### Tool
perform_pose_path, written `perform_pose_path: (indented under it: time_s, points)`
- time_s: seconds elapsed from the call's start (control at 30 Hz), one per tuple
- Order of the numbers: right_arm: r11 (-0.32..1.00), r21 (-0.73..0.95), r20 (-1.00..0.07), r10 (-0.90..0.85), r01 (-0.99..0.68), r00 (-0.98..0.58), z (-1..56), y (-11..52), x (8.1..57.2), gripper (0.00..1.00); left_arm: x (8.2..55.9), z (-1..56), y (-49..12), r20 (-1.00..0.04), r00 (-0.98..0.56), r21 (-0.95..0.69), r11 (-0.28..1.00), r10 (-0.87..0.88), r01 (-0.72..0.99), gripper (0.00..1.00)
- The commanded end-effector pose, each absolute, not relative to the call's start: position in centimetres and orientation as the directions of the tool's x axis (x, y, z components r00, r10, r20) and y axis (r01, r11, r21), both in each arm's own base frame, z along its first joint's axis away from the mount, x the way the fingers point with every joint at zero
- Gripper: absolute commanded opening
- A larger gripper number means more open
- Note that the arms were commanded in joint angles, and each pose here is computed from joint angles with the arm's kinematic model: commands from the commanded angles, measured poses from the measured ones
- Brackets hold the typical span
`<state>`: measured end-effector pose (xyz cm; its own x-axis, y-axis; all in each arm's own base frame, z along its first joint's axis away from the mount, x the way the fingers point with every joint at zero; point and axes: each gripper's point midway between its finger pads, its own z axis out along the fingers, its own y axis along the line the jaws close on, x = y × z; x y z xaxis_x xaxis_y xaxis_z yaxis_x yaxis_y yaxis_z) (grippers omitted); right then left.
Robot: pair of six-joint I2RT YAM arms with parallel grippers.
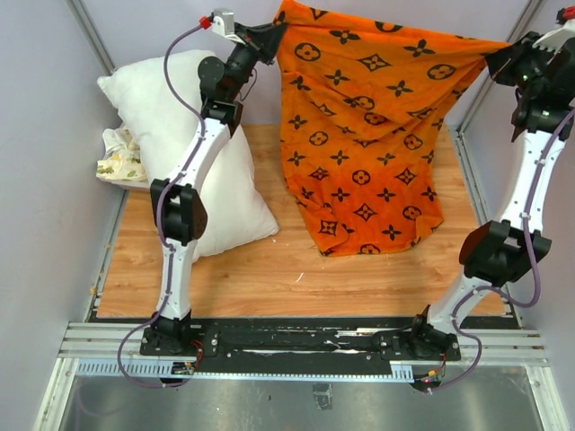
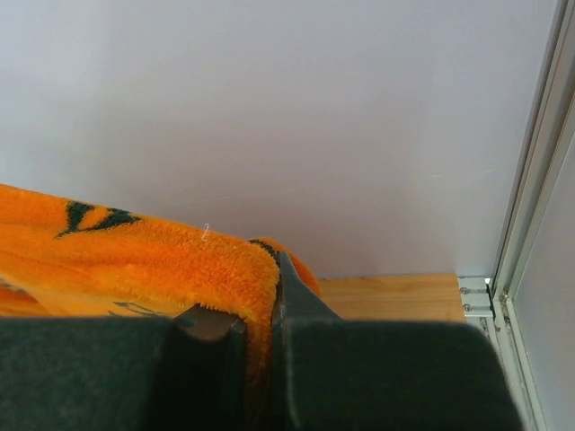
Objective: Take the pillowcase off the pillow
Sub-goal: Fold the pillowcase at the center of the board.
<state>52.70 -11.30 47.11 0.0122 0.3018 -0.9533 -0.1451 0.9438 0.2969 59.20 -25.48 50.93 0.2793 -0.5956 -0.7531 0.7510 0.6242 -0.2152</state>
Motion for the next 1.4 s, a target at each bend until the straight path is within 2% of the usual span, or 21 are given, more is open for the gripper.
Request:
perform_pose_path:
  time_s: [0.0, 0.17, 0.47, 0.63, 0.73, 0.9, 1.1, 1.37]
  points:
    - [0.987, 0.094, -0.938, 0.132, -0.130, 0.320, 60.6, -9.6, 42.3, 0.01, 48.4, 64.4, -20.3, -0.587, 0.462, -0.067, 0.608, -0.665, 0.791, 0.00]
    - [0.999, 0.031, -0.864, 0.011, 0.030, 0.503, 67.6, -8.0, 32.5, 0.01, 39.4, 70.6, -18.1, -0.497, 0.569, 0.045, 0.635, -0.655, 0.771, 0.00]
    - [0.985, -0.013, -0.735, -0.127, 0.174, 0.666, 75.3, -4.4, 19.1, 0.01, 27.8, 77.0, -15.0, -0.397, 0.665, 0.141, 0.674, -0.633, 0.725, 0.00]
    - [0.975, -0.011, -0.625, -0.181, 0.223, 0.759, 78.3, -2.3, 12.3, 0.01, 23.0, 79.3, -13.2, -0.347, 0.714, 0.159, 0.712, -0.608, 0.684, 0.00]
    - [0.978, -0.001, -0.589, -0.170, 0.209, 0.790, 79.1, -1.6, 10.7, 0.01, 21.5, 80.7, -12.8, -0.337, 0.735, 0.176, 0.727, -0.588, 0.663, 0.00]
    - [0.985, 0.022, -0.605, -0.121, 0.168, 0.787, 78.8, -2.0, 12.3, 0.01, 21.8, 81.4, -13.3, -0.345, 0.729, 0.194, 0.715, -0.591, 0.672, 0.00]
    - [0.988, 0.056, -0.688, -0.065, 0.143, 0.723, 77.0, -4.3, 18.6, 0.01, 24.9, 80.8, -14.2, -0.364, 0.711, 0.184, 0.702, -0.602, 0.688, 0.00]
    - [0.987, 0.102, -0.827, 0.016, 0.121, 0.563, 70.0, -8.9, 30.9, 0.01, 36.9, 75.3, -17.2, -0.463, 0.632, 0.091, 0.676, -0.621, 0.731, 0.00]
